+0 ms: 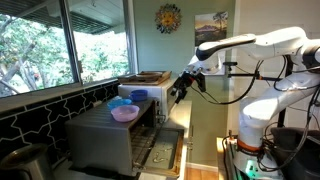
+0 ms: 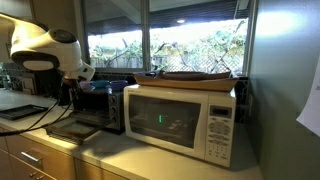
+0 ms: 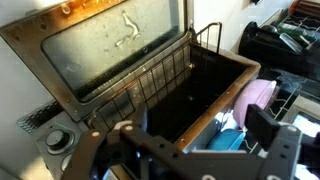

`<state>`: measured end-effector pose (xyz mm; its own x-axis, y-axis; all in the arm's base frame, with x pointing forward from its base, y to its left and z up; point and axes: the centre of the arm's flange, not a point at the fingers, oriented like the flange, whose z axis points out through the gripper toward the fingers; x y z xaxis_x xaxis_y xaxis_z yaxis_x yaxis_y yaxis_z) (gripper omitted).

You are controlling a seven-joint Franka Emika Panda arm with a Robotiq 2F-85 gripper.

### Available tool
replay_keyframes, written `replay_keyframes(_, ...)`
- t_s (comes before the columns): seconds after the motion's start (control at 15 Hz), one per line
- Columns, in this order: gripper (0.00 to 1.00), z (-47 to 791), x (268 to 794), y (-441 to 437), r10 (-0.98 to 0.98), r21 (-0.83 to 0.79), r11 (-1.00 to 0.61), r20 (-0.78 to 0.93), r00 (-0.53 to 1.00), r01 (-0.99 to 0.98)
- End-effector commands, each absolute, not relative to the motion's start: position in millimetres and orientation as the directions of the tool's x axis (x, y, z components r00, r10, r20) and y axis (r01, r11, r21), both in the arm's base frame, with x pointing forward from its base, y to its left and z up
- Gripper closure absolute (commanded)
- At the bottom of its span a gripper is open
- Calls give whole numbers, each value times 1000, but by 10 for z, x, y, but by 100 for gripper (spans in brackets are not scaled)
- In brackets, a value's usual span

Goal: Pull the oven tray, put the purple bowl on it, and push it back into the oven

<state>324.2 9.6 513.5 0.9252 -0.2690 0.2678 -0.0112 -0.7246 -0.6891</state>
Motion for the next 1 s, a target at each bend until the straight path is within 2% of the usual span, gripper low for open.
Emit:
replay_keyframes(0.0, 0, 5514, 3386, 444, -157, -595, -800, 337, 928, 81)
replay_keyframes(0.47, 0, 5869, 3674, 1348, 8, -410, -891, 415, 910, 195)
replay_keyframes(0.93, 0, 5862, 3915, 1882, 15, -260, -949, 530, 848, 180)
